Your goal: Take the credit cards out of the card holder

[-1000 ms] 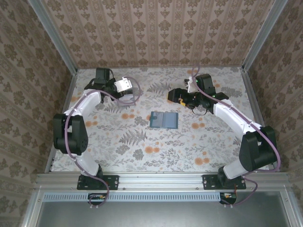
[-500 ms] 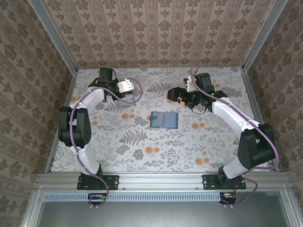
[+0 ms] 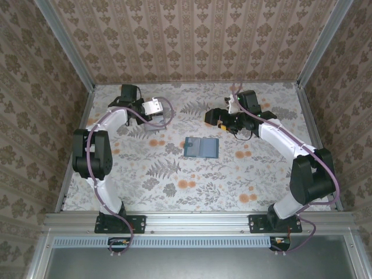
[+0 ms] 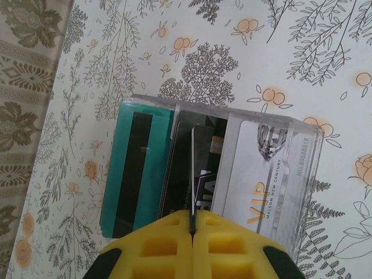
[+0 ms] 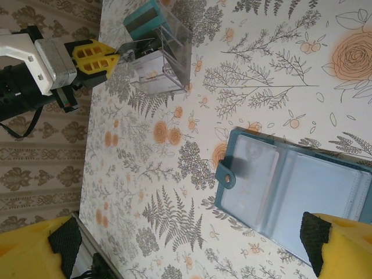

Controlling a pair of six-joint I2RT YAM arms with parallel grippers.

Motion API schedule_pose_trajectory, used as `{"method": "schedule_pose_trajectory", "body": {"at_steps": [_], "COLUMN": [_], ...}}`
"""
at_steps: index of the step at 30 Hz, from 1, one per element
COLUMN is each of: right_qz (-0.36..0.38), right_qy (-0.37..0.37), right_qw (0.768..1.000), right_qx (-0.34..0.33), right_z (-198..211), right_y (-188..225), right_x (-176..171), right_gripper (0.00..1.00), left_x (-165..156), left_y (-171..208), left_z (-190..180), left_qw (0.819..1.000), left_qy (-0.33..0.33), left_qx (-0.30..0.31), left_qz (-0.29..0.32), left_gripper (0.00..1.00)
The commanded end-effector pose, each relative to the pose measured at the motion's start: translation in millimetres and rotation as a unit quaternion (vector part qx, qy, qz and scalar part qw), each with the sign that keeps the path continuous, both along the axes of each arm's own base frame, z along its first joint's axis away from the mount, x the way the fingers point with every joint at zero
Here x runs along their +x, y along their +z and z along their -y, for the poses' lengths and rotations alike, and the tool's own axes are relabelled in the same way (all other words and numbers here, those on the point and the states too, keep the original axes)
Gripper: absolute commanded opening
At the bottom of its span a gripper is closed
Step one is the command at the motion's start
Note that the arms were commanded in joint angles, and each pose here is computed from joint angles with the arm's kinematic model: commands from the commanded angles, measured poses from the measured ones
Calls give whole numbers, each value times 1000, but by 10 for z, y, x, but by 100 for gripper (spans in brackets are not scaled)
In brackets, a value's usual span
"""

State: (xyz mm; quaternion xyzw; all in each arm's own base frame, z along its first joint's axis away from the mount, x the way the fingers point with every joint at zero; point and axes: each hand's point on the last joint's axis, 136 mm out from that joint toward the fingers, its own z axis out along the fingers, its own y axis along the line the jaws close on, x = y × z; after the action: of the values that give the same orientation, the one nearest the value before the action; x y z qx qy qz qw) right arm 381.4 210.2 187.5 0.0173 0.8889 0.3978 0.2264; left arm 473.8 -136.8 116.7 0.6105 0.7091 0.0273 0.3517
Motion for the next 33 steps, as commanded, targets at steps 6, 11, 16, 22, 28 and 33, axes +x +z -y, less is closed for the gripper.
{"method": "schedule_pose_trajectory", "body": {"at_steps": [6, 11, 16, 22, 28, 33], "right_qz": [4, 5, 4, 9, 35, 49], "right_qy": [-1, 0, -2, -2, 9, 19], "right_qw": [1000, 1000, 1000, 1000, 998, 995], "right_qx": [-1, 0, 0, -6, -53, -84], "right_z": [-24, -26, -16, -12, -43, -110], "right_y": [79, 87, 81, 86, 147, 153], "right_x": [31, 22, 8, -16, -86, -154], "right_gripper": [100, 100, 100, 100, 100, 100], "left_x": [-6, 134, 208, 282, 281, 212], "left_y": [-108, -23, 145, 583, 1203, 1728], "left_z": [1, -39, -29, -35, -146, -392], "left_qw": [1000, 1000, 998, 989, 958, 903], "left_qy": [-5, 27, 45, 95, 186, 289], "left_qx": [-8, -15, -42, -100, -194, -283], "left_qz": [-12, 2, 18, 59, 103, 145], "left_gripper": [17, 20, 34, 55, 100, 100]}}
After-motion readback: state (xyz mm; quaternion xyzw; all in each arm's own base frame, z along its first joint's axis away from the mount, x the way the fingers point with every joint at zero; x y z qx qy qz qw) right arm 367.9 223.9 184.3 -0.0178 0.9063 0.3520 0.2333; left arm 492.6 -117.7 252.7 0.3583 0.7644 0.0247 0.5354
